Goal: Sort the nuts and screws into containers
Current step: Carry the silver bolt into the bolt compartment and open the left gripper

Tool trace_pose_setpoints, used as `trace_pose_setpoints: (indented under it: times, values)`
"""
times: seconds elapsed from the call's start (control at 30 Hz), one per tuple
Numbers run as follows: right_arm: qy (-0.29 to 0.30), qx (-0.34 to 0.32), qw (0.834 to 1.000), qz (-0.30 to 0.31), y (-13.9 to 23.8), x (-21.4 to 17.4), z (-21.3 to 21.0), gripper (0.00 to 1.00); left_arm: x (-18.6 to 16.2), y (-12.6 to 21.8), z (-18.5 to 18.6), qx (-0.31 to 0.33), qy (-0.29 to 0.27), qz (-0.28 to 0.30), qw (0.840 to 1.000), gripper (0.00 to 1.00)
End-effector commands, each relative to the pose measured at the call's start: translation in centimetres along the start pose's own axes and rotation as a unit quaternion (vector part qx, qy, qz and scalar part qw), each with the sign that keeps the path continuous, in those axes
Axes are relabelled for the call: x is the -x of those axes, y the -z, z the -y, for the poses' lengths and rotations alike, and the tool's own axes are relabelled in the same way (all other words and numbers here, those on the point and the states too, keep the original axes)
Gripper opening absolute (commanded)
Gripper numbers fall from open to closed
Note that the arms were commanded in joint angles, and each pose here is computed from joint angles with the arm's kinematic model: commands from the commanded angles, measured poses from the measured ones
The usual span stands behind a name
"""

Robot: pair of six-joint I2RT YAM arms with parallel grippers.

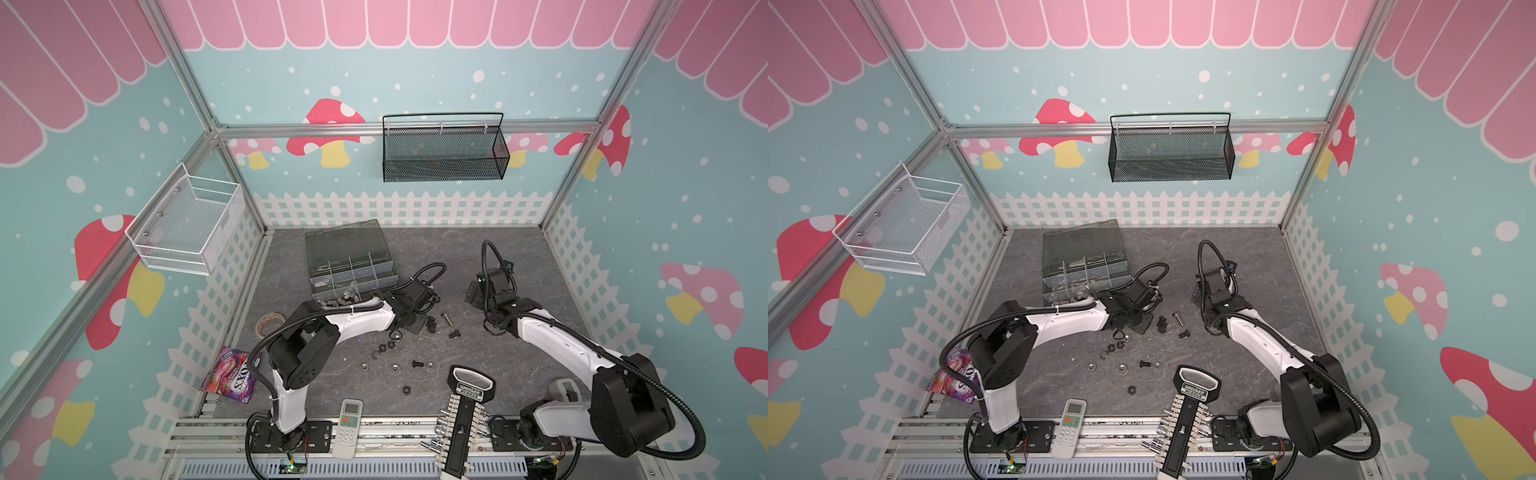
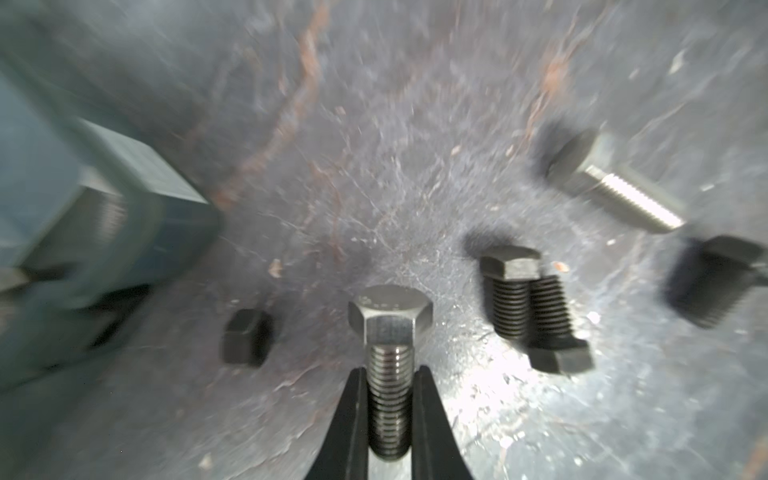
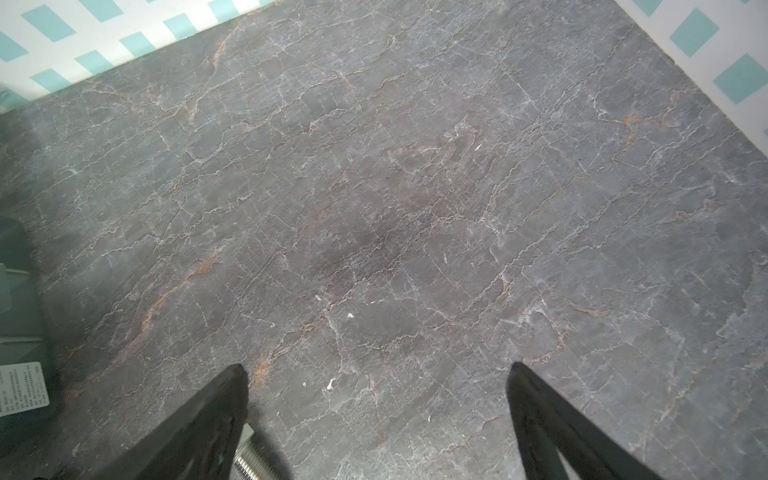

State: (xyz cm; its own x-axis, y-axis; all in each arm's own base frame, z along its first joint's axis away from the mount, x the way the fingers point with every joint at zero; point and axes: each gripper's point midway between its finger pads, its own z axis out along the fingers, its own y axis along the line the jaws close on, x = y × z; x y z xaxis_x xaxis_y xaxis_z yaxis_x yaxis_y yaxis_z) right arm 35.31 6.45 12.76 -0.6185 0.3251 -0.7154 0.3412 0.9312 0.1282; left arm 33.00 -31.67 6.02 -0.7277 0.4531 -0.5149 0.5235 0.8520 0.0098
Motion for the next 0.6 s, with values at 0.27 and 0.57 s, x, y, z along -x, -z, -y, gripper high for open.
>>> trace_pose_setpoints:
  times: [0.27,0.57]
  values:
    - [-0.011,0.000,1.000,0.007,0.4,0.4,-0.1,0.98,4.2,5.3,-10.2,0.078,0.037,0.078,0.993,0.05]
    - [-0.010,0.006,1.000,0.003,0.2,0.5,-0.5,0.98,4.8,3.8,-13.4,0.080,-0.013,0.063,0.995,0.05]
